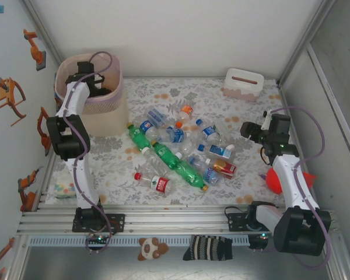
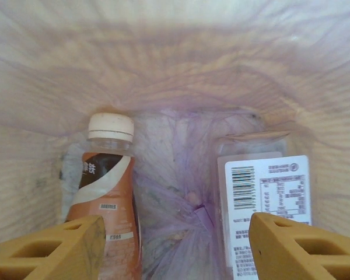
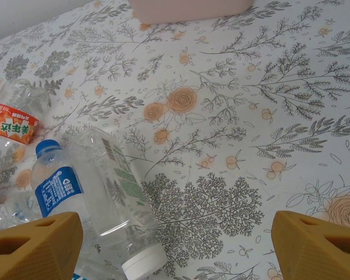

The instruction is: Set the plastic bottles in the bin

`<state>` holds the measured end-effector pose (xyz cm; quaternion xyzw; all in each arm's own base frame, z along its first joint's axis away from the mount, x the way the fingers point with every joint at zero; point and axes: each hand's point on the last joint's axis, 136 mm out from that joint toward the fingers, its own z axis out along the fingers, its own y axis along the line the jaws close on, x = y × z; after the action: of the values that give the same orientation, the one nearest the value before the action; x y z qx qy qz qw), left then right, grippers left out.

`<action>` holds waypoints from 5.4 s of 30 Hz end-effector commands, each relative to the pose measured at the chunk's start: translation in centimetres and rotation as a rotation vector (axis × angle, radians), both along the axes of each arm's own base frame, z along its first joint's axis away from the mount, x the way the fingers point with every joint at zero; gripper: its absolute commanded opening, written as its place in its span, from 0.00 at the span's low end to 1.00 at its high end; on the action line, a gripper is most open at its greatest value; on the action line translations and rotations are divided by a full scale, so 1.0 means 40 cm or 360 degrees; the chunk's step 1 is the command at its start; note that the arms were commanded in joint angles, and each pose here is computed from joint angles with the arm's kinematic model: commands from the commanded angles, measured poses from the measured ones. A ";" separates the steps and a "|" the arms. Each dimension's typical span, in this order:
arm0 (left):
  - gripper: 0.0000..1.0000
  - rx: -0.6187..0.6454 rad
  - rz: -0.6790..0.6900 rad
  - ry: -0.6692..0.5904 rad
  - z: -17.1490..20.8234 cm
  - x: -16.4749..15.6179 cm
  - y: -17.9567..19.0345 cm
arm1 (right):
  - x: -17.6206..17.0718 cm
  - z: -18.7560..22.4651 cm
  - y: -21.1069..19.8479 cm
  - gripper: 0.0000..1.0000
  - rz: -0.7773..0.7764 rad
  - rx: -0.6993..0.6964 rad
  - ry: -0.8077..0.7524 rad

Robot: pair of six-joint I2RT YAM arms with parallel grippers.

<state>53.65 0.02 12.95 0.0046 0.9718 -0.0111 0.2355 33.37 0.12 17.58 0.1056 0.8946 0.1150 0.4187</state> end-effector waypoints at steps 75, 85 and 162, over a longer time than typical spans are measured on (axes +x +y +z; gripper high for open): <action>0.66 -0.1161 0.1487 0.1090 -0.251 -0.879 -0.339 | 0.015 0.036 0.042 0.82 0.0081 0.0135 -0.0100; 0.58 -0.1228 0.1549 0.1153 -0.292 -0.878 -0.375 | 0.016 0.033 0.038 0.82 0.0077 0.0121 -0.0093; 0.09 -0.0053 -0.0261 -0.1131 0.804 -0.543 -0.164 | 0.015 0.059 0.035 0.82 0.0079 0.0094 -0.0102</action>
<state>30.55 -7.85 42.26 0.0335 0.8507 -0.1175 0.5112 33.88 1.45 18.75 0.1010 0.8814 0.1604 0.4327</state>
